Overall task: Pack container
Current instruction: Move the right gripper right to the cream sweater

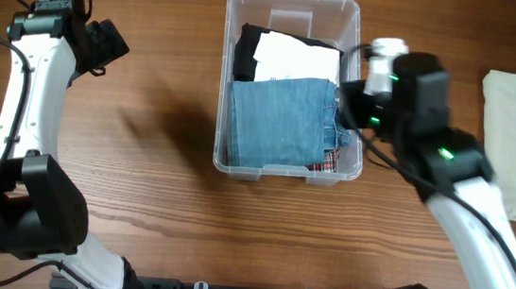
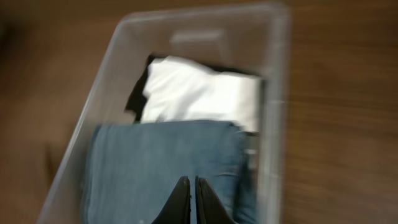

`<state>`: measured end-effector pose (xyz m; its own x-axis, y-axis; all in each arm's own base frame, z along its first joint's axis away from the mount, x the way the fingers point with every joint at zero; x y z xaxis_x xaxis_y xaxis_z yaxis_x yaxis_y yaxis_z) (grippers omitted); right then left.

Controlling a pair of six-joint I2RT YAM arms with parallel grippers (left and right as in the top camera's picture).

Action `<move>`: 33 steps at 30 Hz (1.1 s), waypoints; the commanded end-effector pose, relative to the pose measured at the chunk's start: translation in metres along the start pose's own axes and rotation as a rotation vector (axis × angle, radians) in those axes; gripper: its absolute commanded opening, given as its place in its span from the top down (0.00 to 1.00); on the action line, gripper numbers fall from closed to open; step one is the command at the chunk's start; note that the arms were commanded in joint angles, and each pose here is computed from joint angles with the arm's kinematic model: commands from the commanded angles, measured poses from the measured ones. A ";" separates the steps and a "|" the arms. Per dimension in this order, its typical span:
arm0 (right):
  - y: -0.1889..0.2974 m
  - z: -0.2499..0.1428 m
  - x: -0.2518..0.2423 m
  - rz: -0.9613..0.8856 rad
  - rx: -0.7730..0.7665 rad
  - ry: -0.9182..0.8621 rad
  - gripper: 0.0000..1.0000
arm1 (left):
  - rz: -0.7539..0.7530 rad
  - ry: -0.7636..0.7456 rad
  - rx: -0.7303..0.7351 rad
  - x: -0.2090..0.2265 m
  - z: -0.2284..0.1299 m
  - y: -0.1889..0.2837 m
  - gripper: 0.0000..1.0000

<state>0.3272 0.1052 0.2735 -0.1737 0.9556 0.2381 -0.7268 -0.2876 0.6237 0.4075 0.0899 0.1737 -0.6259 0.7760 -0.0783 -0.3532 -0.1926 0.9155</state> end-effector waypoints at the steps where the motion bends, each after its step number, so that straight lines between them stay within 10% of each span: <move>1: 0.046 0.010 -0.069 -0.218 -0.106 -0.253 0.96 | 0.004 0.023 0.012 0.003 -0.001 -0.003 0.01; 8: 0.117 -0.037 -0.224 -0.613 -0.075 -0.601 0.92 | 0.004 0.023 0.012 0.003 -0.001 -0.003 0.00; 16: 0.096 -0.090 -0.299 -0.604 0.074 -0.895 0.63 | 0.004 0.023 0.012 0.003 -0.001 -0.003 0.00; 19: 0.078 -0.103 -0.314 -0.598 0.136 -0.917 0.69 | 0.004 0.023 0.012 0.003 -0.001 -0.003 0.00; 21: 0.070 -0.107 -0.324 -0.600 0.149 -0.906 0.96 | 0.004 0.023 0.012 0.003 -0.001 -0.003 0.00; 33: 0.061 -0.097 -0.379 -0.770 0.033 -0.833 0.96 | 0.005 0.023 0.012 0.003 -0.001 -0.003 0.00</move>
<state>0.2856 -0.2559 0.1564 0.7942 0.5538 0.2502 -0.4662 0.2911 0.8354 0.4075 0.0899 0.1737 -0.6259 0.7760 -0.0783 -0.3532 -0.1926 0.9155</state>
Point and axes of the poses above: each gripper's point midway between its finger pads, its own y axis back along the fingers, its own x axis along the line the jaws close on, z = x × y, the point moved 3 cm from there along y, back along the fingers, and after that the axes turned 1 degree about y, right-handed, at the moved point
